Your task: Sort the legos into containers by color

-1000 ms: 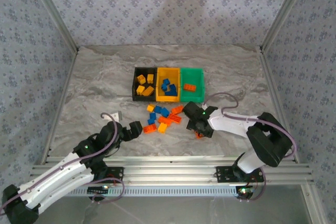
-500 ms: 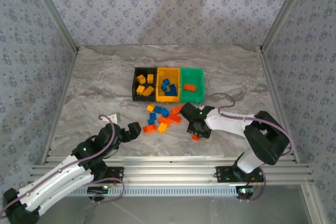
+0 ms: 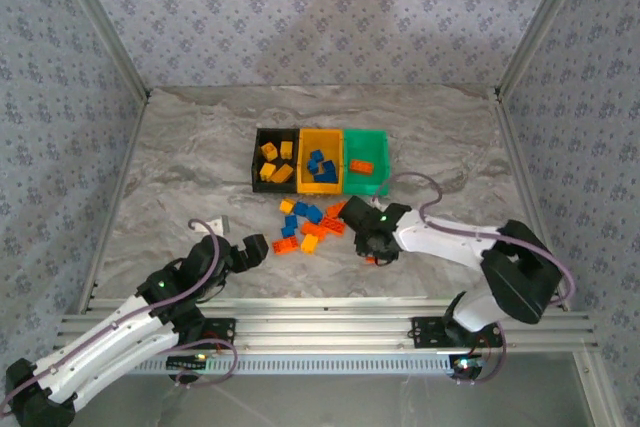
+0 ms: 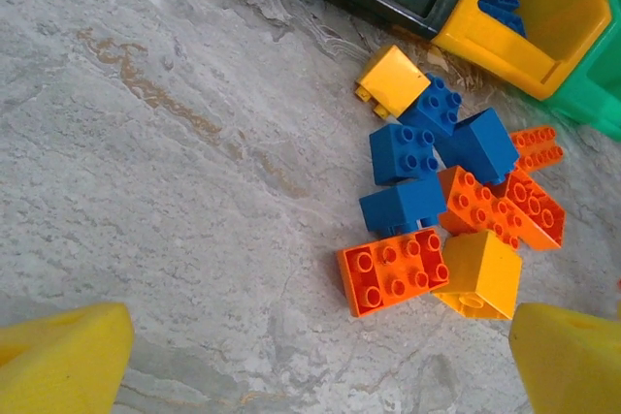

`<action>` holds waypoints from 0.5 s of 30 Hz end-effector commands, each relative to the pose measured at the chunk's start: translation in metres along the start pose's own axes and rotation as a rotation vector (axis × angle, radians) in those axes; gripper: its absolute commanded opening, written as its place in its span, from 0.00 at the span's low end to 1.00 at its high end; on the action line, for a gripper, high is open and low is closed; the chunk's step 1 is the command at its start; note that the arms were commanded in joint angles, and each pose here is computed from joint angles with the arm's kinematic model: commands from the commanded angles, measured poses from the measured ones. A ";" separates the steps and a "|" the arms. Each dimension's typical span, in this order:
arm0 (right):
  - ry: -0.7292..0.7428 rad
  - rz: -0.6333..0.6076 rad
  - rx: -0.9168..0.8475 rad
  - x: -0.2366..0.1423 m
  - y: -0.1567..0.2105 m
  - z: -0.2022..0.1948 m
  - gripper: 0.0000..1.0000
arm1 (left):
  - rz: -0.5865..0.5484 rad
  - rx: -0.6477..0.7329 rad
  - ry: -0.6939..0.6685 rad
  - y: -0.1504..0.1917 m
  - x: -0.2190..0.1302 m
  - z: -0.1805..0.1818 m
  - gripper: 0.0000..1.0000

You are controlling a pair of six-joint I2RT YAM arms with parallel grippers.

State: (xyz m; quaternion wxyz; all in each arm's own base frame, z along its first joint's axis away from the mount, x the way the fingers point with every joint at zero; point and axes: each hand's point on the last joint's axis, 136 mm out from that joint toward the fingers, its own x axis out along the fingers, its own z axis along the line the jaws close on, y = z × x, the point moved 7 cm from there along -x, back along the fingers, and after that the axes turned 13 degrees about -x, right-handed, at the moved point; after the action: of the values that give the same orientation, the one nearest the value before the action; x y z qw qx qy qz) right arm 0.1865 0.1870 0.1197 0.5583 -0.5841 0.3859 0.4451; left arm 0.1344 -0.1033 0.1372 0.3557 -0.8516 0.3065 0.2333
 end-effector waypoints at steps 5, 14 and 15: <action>-0.119 -0.321 -0.032 -0.065 -0.097 -0.002 0.28 | 0.002 0.004 0.006 -0.010 -0.006 -0.016 0.99; 0.006 -0.379 -0.046 -0.026 -0.206 -0.002 0.30 | 0.031 0.025 -0.018 -0.013 -0.001 -0.031 0.99; 0.027 -0.365 -0.046 -0.018 -0.213 -0.003 0.30 | 0.040 0.030 -0.023 -0.012 0.000 -0.032 0.99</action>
State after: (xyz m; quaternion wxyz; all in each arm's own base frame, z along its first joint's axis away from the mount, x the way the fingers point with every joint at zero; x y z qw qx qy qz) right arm 0.3636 0.2022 0.2105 0.6458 -0.6298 0.2578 0.3461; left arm 0.1441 -0.1148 0.1510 0.3686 -0.8354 0.3155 0.2582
